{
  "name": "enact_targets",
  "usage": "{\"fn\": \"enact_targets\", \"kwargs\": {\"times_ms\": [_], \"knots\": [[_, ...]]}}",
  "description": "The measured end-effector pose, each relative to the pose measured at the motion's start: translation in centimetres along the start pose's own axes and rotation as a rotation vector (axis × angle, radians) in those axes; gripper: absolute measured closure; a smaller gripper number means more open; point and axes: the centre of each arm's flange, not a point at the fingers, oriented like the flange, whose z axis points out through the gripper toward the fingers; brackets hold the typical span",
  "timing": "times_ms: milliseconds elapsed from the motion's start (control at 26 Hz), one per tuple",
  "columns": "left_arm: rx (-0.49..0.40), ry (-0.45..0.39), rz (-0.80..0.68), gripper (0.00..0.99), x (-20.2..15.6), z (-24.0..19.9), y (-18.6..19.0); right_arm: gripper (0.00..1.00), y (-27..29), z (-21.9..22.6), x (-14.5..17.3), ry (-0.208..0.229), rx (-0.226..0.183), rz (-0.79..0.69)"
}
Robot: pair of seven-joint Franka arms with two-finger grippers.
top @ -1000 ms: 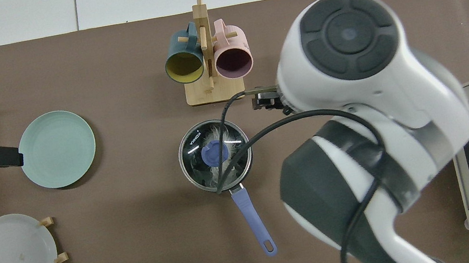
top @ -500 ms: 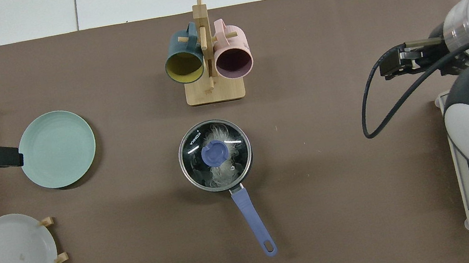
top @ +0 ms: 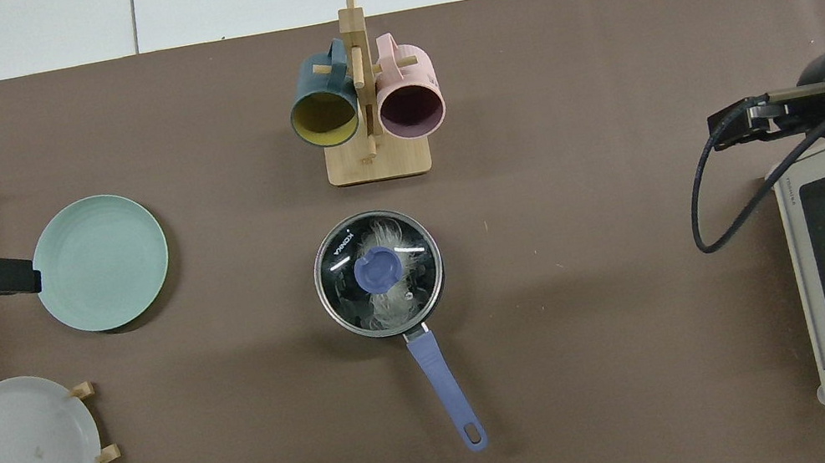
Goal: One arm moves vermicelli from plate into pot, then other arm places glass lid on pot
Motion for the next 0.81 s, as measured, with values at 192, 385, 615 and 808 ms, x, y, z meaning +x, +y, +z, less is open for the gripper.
{"fn": "enact_targets", "kwargs": {"times_ms": [192, 385, 615, 808], "knots": [[0.000, 0.000, 0.000, 0.000, 0.0, 0.0, 0.0, 0.01, 0.3, 0.4, -0.6, -0.007, -0.002, 0.003], [0.000, 0.000, -0.005, 0.000, 0.0, 0.0, 0.0, 0.01, 0.8, 0.2, -0.8, -0.005, -0.002, 0.007], [0.000, -0.001, -0.010, 0.000, 0.0, 0.0, 0.0, 0.01, 0.8, 0.1, -1.4, -0.034, 0.006, 0.010], [0.000, -0.001, -0.010, 0.000, 0.0, 0.0, 0.0, 0.01, 0.8, -1.0, -2.3, -0.043, 0.018, 0.012]]}}
